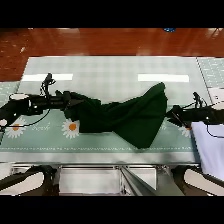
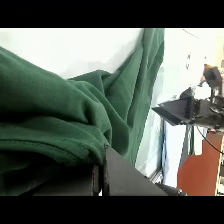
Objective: Fold the shirts.
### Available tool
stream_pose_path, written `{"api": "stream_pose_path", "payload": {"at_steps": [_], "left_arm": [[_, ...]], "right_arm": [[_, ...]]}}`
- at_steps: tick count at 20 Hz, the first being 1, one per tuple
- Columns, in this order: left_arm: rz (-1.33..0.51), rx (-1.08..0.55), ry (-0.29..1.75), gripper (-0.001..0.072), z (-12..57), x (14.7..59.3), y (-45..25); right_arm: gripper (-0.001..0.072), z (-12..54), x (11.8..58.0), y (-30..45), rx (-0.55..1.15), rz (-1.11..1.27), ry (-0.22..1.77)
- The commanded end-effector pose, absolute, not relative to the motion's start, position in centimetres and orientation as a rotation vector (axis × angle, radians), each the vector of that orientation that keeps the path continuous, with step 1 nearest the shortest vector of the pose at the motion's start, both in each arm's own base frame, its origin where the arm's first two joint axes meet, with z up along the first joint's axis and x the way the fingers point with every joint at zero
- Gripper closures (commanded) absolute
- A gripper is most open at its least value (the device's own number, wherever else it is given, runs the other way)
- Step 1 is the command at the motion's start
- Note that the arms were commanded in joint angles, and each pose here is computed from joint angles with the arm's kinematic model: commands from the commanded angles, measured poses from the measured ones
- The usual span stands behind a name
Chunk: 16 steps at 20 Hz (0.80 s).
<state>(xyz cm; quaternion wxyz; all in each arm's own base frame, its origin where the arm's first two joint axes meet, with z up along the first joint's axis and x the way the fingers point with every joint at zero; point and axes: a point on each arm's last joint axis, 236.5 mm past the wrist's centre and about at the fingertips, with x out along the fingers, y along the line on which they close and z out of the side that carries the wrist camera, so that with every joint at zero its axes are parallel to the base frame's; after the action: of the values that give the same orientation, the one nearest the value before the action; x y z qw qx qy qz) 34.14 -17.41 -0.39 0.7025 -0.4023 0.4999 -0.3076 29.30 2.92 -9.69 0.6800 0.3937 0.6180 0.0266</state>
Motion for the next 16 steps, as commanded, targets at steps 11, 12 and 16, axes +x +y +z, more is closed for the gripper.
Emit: {"api": "stream_pose_path", "payload": {"at_steps": [11,12,16], "left_arm": [[-0.686,-0.939,0.929,0.069,5.4,38.4,-16.0],[-0.683,-0.941,0.864,0.069,7.8,39.7,-14.9],[-0.646,-0.882,0.562,0.069,20.9,43.8,-8.9]], "right_arm": [[0.0685,-5.7,37.9,11.7,0.728,0.36,1.336],[0.0685,-3.4,38.6,11.9,0.698,0.406,1.323],[0.0685,9.6,42.9,10.5,0.533,0.442,1.056]]}}
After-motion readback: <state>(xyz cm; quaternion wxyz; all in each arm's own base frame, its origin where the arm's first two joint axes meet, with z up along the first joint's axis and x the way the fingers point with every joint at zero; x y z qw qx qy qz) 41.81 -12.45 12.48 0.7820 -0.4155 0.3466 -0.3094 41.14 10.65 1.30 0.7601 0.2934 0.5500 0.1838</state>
